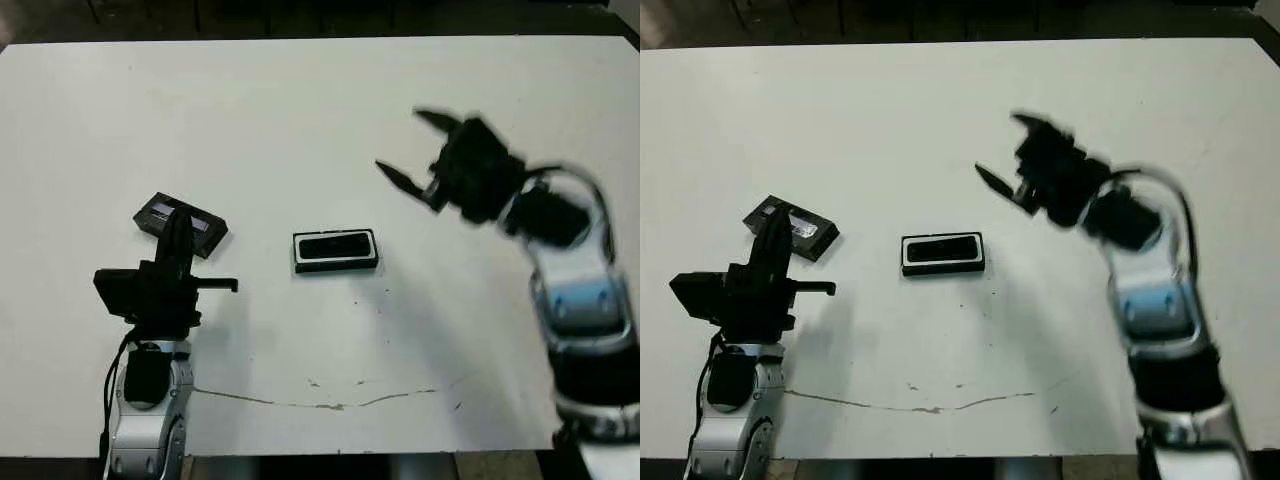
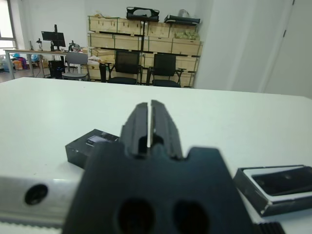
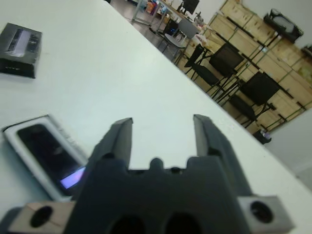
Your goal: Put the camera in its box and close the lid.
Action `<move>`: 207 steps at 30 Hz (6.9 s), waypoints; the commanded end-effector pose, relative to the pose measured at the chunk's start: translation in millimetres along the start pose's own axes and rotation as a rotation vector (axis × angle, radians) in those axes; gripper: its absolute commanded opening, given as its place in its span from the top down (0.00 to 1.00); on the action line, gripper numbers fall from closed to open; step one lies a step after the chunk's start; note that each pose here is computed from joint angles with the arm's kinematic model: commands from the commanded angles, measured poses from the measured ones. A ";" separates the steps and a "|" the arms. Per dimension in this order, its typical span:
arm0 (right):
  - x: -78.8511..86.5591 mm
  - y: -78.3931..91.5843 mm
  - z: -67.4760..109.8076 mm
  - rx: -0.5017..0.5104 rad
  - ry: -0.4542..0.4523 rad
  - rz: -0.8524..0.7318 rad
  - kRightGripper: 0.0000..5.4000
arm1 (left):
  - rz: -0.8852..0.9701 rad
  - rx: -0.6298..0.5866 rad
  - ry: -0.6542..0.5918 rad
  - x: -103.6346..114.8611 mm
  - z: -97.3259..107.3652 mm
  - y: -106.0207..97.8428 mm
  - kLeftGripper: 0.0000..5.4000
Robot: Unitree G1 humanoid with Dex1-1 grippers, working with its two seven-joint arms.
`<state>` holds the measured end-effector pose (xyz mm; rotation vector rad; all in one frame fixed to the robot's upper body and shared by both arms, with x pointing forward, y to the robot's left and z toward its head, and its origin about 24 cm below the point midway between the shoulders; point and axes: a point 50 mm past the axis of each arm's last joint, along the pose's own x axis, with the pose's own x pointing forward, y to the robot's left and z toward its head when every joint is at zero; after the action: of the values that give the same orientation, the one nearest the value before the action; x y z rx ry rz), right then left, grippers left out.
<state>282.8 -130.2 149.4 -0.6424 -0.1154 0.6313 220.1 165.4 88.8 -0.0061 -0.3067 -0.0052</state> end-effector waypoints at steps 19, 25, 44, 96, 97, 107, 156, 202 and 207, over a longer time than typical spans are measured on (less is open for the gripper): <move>15.5 42.2 -19.4 -0.073 0.086 0.073 1.00 | -0.008 0.033 0.040 -5.1 -4.7 5.1 1.00; 17.0 46.1 -28.8 -0.081 0.143 0.115 1.00 | -0.009 0.038 0.036 -5.0 -4.5 4.3 1.00; -15.8 73.2 -61.0 -0.019 0.315 0.321 1.00 | -0.007 0.034 0.031 -0.8 -2.6 4.4 1.00; -52.4 -38.2 -4.0 0.355 0.021 -0.052 1.00 | -1.103 1.117 1.057 194.7 51.9 6.9 1.00; -53.6 -37.2 -4.4 0.360 0.023 -0.052 1.00 | -1.107 1.107 1.090 193.9 46.9 6.4 1.00; -58.8 -30.5 -8.9 0.359 0.043 -0.031 1.00 | -1.177 1.178 1.226 175.8 8.8 7.1 1.00; -58.9 -26.9 -18.5 0.371 0.064 0.026 1.00 | -1.767 1.239 1.292 80.6 12.0 27.9 1.00; -44.5 -20.1 -38.0 0.447 -0.015 0.085 1.00 | -0.017 -0.123 0.583 -19.7 53.9 52.3 0.07; -45.7 -19.7 -41.0 0.440 0.004 0.076 1.00 | -0.001 -0.174 0.571 -21.3 52.8 48.6 0.00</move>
<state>268.8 -188.3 135.1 -0.2155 0.0270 0.7160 186.1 211.9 137.6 -0.1525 0.2362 -0.0602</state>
